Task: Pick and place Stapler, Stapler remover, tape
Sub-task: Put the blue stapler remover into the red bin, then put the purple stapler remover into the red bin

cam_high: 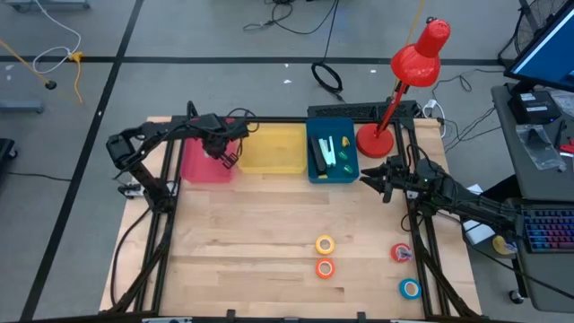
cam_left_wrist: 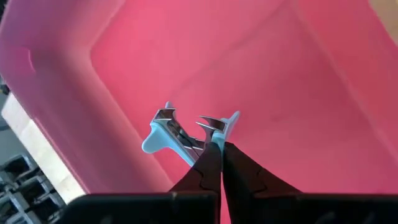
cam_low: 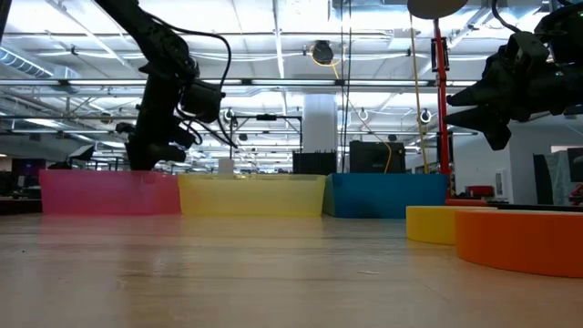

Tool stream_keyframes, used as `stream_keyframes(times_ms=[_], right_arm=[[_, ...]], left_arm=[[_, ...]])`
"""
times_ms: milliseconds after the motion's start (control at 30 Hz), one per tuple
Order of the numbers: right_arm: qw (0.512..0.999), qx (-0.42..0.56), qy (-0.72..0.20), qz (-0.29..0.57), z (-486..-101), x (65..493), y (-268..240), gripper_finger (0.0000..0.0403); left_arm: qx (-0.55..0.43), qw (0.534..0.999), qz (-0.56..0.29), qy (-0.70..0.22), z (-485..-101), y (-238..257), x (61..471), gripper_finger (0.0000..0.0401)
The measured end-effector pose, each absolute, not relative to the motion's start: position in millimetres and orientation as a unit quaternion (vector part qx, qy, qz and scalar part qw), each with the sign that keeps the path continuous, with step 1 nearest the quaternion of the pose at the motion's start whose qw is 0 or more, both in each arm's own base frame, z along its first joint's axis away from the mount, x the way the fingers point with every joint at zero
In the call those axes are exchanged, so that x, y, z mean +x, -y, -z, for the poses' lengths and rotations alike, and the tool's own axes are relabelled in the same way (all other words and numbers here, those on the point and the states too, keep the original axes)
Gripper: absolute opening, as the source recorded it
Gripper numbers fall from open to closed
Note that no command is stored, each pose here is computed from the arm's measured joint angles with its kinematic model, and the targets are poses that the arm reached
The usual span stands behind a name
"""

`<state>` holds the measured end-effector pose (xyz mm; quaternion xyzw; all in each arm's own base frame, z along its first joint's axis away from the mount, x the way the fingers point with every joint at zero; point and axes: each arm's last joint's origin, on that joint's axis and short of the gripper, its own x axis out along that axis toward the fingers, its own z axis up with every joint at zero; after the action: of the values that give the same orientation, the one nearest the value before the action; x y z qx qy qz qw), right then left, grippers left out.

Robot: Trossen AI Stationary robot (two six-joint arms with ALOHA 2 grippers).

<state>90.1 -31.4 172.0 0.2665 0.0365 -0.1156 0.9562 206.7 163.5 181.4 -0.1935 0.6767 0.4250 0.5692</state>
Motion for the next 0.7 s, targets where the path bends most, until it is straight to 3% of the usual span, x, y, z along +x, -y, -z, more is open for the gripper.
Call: stream_keyframes(times_ms=[300, 700], right_arm=[[0.956, 0.266, -0.036, 0.116, -172.0, 90.0, 31.4, 0.0166], [0.956, 0.266, -0.036, 0.116, -172.0, 90.0, 31.4, 0.0166]], left_arm=[[-0.200, 0.570, -0.416, -0.679, -181.3, -165.3, 205.2, 0.0031], [-0.208, 0.558, -0.412, -0.690, -195.6, -162.4, 206.3, 0.0135]])
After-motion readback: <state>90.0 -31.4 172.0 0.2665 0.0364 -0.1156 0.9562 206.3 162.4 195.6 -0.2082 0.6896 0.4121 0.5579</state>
